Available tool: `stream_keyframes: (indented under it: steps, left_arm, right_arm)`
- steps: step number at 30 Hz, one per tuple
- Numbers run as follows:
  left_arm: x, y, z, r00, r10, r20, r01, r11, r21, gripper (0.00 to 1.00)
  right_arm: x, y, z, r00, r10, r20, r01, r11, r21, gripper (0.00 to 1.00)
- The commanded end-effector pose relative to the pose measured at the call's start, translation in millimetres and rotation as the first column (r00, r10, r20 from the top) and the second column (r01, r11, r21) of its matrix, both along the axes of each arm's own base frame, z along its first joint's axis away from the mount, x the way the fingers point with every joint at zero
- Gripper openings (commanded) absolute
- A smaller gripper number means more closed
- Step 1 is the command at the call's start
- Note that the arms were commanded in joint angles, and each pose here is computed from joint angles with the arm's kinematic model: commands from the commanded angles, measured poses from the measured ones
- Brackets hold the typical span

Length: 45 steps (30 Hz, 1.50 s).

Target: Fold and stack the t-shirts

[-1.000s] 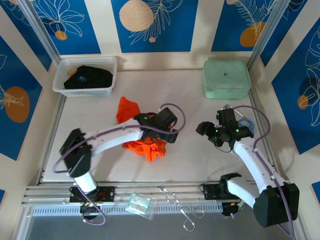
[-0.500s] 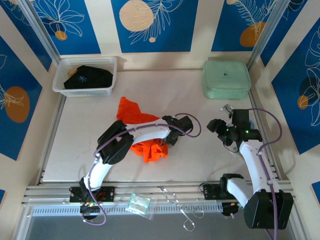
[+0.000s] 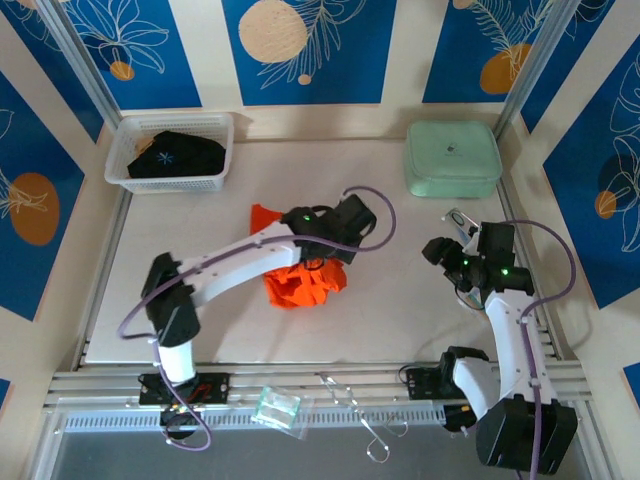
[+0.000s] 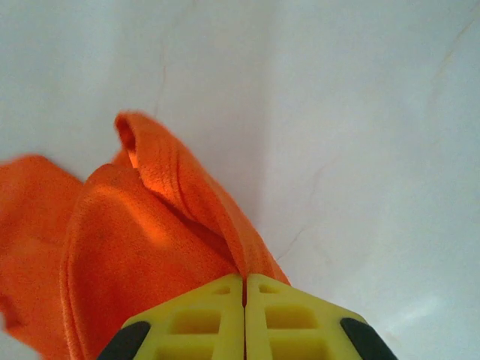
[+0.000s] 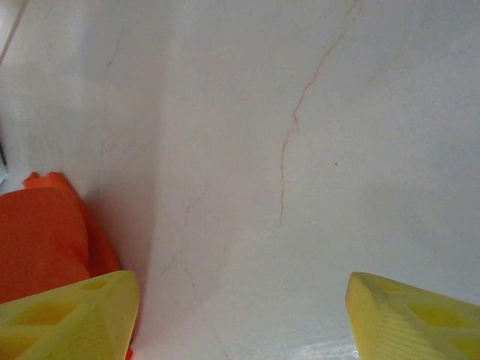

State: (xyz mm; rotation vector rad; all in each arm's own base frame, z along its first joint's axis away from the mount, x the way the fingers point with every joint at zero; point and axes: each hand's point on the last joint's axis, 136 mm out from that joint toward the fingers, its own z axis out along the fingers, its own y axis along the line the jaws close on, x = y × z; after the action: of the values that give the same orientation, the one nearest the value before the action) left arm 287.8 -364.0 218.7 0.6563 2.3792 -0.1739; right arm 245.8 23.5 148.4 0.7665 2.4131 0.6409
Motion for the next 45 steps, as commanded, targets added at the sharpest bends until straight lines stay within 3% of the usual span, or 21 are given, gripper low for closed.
stream_keyframes:
  steps: [1,8,13,17,21,26,28,29,31,32,35,38,40,45]
  left_arm:
    - [-9.8,18.8,46.1,0.999,-0.023,0.033,0.024,0.999,-0.034,0.00]
    - [-18.5,78.6,89.6,0.993,0.076,0.090,-0.077,0.997,0.005,0.00]
    - [-15.9,148.8,94.8,0.957,0.252,0.144,-0.266,0.960,0.088,0.00]
    - [-9.7,189.9,65.5,0.922,0.366,0.125,-0.377,0.923,0.080,0.00]
    - [1.9,216.1,11.7,0.893,0.443,0.078,-0.448,0.893,0.049,0.00]
    - [11.9,255.9,-41.4,0.834,0.545,0.091,-0.552,0.826,0.111,0.01]
    - [15.4,267.6,-53.4,0.813,0.571,0.115,-0.582,0.803,0.126,0.14]
    - [17.2,270.2,-57.4,0.809,0.574,0.123,-0.587,0.800,0.127,0.25]
    - [21.1,274.0,-61.9,0.800,0.584,0.137,-0.598,0.793,0.117,0.62]
    - [22.2,276.6,-62.4,0.794,0.591,0.143,-0.606,0.786,0.120,0.75]
    - [22.2,282.9,-58.0,0.774,0.614,0.156,-0.632,0.764,0.128,0.99]
    - [14.6,287.4,-55.0,0.761,0.636,0.132,-0.649,0.746,0.148,0.99]
    - [0.1,292.4,-58.6,0.741,0.667,0.077,-0.668,0.723,0.175,0.99]
    - [-56.9,288.9,-100.1,0.669,0.724,-0.167,-0.696,0.689,0.201,1.00]
  right_arm:
    - [-7.2,12.4,-0.7,0.997,0.074,0.007,-0.074,0.997,0.036,0.74]
    - [-1.7,53.4,13.8,0.966,0.247,0.074,-0.253,0.964,0.081,0.74]
    - [-0.1,108.2,14.8,0.899,0.434,0.054,-0.436,0.900,0.023,0.74]
    - [-0.7,146.2,-0.2,0.847,0.532,-0.004,-0.532,0.847,0.001,0.73]
    - [0.5,169.7,-23.9,0.818,0.571,-0.077,-0.573,0.819,-0.012,0.72]
    - [-0.8,196.8,-46.9,0.780,0.611,-0.136,-0.617,0.787,0.001,0.72]
    - [1.5,206.0,-56.4,0.766,0.621,-0.167,-0.630,0.776,-0.007,0.71]
    - [3.4,209.6,-60.8,0.761,0.623,-0.181,-0.635,0.772,-0.012,0.71]
    - [10.6,219.8,-66.6,0.747,0.633,-0.202,-0.650,0.759,-0.025,0.71]
    - [14.1,223.9,-69.6,0.740,0.639,-0.212,-0.658,0.752,-0.032,0.71]
    - [33.0,237.2,-73.3,0.716,0.655,-0.243,-0.688,0.721,-0.084,0.70]
    - [55.0,253.6,-75.3,0.667,0.700,-0.255,-0.743,0.652,-0.151,0.68]
    - [67.0,268.3,-78.7,0.602,0.753,-0.267,-0.799,0.569,-0.196,0.65]
    - [82.3,297.8,-90.6,0.456,0.825,-0.334,-0.878,0.356,-0.320,0.57]
